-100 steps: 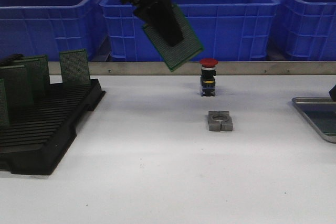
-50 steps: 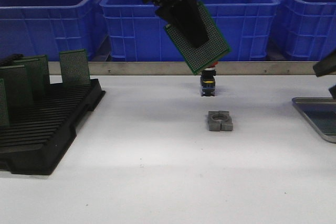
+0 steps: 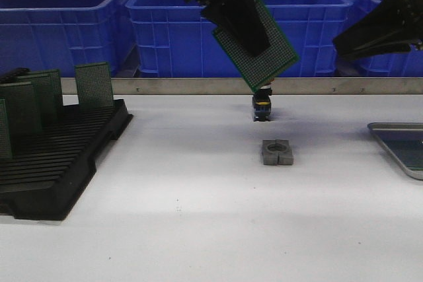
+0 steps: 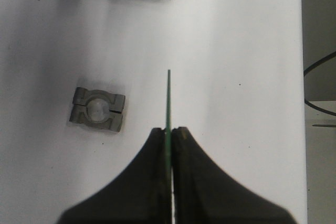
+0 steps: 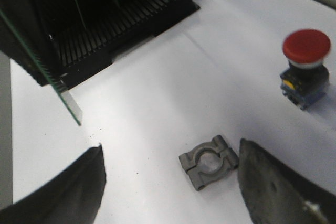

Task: Place circuit board on tray
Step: 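Reach the right gripper to the held board and close on its edge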

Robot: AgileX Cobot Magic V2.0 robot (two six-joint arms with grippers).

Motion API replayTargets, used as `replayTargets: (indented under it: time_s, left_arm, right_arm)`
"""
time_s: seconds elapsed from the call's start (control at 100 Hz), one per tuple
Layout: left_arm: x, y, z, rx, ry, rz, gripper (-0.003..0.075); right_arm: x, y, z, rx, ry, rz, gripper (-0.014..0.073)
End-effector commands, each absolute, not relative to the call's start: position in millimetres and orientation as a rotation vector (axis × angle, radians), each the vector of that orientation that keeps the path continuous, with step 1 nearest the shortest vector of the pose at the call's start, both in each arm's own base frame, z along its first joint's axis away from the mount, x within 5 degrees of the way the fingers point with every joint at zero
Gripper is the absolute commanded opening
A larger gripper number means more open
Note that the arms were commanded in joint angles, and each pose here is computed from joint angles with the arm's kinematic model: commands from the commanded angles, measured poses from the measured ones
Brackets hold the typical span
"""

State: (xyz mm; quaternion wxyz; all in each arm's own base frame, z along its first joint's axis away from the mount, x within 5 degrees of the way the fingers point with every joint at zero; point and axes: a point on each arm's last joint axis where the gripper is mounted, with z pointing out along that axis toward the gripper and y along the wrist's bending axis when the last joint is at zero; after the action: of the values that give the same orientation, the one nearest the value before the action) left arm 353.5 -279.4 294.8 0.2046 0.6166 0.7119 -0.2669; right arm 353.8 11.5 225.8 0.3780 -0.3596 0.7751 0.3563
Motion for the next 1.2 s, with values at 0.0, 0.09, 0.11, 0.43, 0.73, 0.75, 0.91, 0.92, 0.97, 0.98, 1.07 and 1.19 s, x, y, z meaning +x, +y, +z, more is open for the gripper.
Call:
replayTargets:
  time_s: [0.0,0.09,0.11,0.43,0.73,0.75,0.91,0.92,0.97,0.98,1.07,1.19]
  left_arm:
    - [335.7,-277.8,336.1,1.707,1.888,-0.8,-0.0018]
    - [335.7,-277.8,336.1,1.707,1.888,-0.8,-0.0018]
    - [335.7,-277.8,336.1,1.707,1.888,-0.8,-0.0018]
    - [335.7,-277.8,336.1,1.707,1.888,-0.8,-0.0018]
    - [335.7,-277.8,336.1,1.707,1.888,-0.8,-0.0018]
    - [335.7,-277.8,336.1,1.707,1.888,-0.8,-0.0018]
    - [335.7,-277.8,336.1,1.707,1.888,-0.8,-0.0018]
    - [335.7,-277.8,336.1,1.707,1.888,-0.8,-0.0018]
    - [335.7,-277.8,336.1,1.707,1.888,-0.8,-0.0018]
    - [335.7,-277.8,336.1,1.707,1.888,-0.8,-0.0018]
    - [335.7,-277.8,336.1,1.707,1.888,-0.8,-0.0018]
    - [335.7,-277.8,336.1,1.707,1.888,-0.8,-0.0018]
  right_arm:
    - [340.8,28.9,263.3,-1.074,1.75,0.99,0.0548]
    - [340.0,37.5,263.3,-1.121,1.719,0.988,0.0548]
    - [339.7,39.6,263.3,-1.129,1.715,0.99,0.0548]
    - [337.1,57.9,263.3,-1.186,1.687,1.019,0.0548]
    - [333.2,77.2,263.3,-1.241,1.661,1.054,0.0548]
    - [332.9,78.5,263.3,-1.244,1.659,1.056,0.0548]
    - [331.9,83.6,263.0,-1.257,1.653,1.065,0.0493]
    - [332.0,83.7,262.7,-1.257,1.654,1.066,0.0484]
    - [332.3,84.0,261.9,-1.256,1.656,1.069,0.0459]
    - [332.3,84.0,262.0,-1.256,1.656,1.069,0.0455]
    - [332.8,83.9,261.0,-1.255,1.658,1.07,0.0417]
    - [332.9,84.8,260.8,-1.253,1.657,1.074,0.0377]
